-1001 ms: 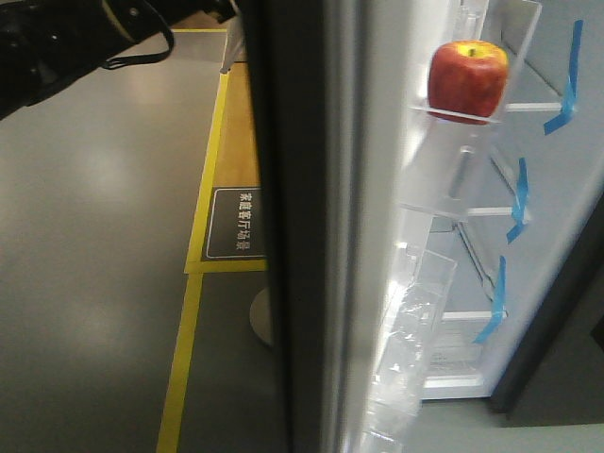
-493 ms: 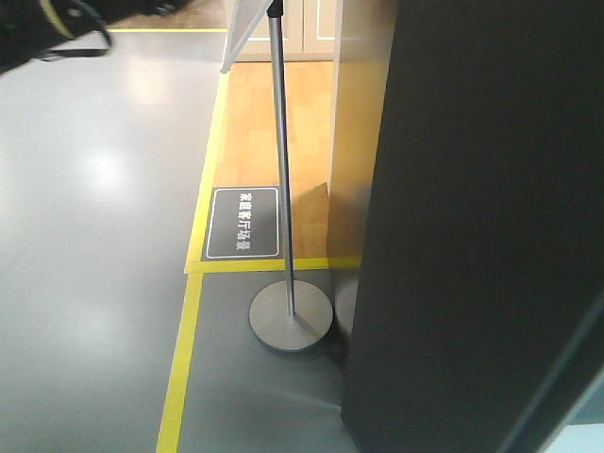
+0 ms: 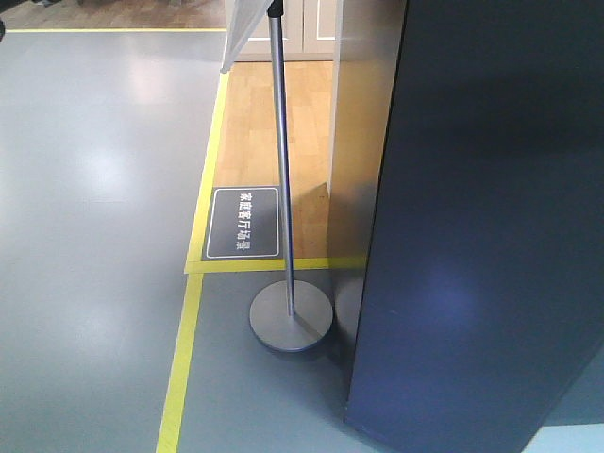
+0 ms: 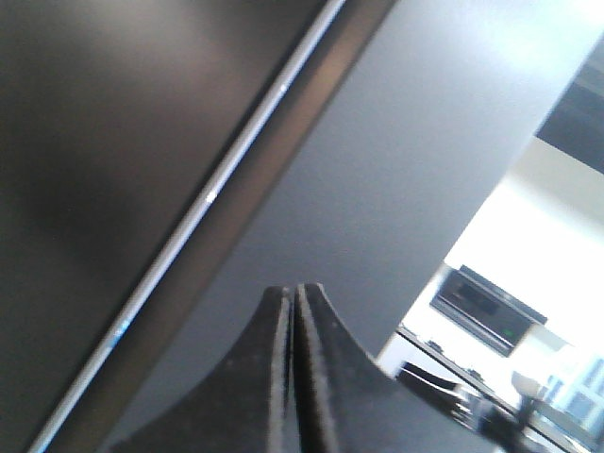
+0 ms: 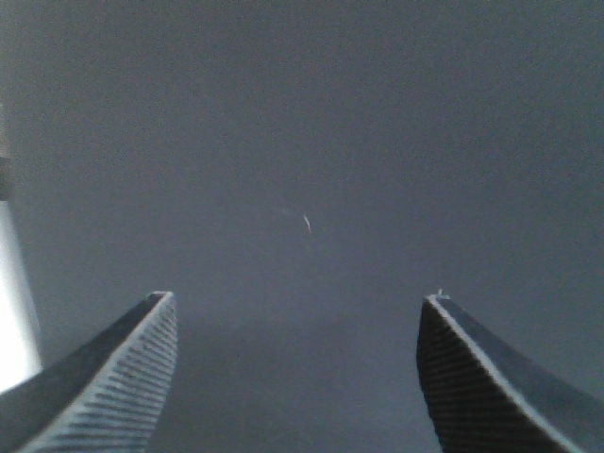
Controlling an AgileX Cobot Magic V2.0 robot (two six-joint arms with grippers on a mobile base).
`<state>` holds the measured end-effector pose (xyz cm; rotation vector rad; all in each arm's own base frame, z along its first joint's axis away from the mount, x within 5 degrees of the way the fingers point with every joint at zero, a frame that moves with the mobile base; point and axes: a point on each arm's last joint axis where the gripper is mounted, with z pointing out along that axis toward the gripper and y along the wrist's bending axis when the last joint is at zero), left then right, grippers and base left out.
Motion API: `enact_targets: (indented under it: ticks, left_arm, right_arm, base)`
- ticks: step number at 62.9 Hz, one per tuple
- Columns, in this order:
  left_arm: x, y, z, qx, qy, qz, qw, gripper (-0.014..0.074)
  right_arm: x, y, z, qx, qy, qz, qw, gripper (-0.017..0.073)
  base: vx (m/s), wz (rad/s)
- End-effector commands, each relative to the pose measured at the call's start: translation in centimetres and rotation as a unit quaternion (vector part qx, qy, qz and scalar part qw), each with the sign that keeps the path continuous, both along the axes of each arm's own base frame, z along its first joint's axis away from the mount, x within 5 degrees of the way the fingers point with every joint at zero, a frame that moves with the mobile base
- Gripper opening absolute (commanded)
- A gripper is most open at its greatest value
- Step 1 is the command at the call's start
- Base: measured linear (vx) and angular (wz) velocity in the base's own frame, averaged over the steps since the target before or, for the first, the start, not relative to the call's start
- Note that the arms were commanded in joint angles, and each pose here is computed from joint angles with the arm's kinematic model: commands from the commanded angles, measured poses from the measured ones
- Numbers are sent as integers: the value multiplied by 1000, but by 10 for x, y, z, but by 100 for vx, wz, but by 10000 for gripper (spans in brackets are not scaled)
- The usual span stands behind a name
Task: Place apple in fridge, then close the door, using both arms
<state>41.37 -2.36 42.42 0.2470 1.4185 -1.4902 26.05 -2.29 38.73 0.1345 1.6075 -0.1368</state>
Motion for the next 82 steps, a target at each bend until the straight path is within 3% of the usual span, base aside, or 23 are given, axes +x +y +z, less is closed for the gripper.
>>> enact_targets:
  ticks: [1, 29, 57, 82]
  left_arm:
    - [-34, -2, 37, -23, -76, -74, 994, -8]
    - [-34, -2, 37, -23, -76, -73, 994, -8]
    - [-33, -2, 37, -24, -74, -68, 995, -8]
    - [-31, -2, 35, -12, -68, -59, 996, -8]
  right_arm:
    - [23, -9, 15, -13, -27, -41, 999, 513]
    - [95, -16, 1, -3, -5, -58, 998, 509]
    - [127, -20, -7, 10, -4, -72, 997, 509]
    - [169, -6, -2, 15, 9, 21, 1000, 509]
  base:
    - [0, 0]
    - [0, 0]
    - [0, 0]
    - [0, -1]
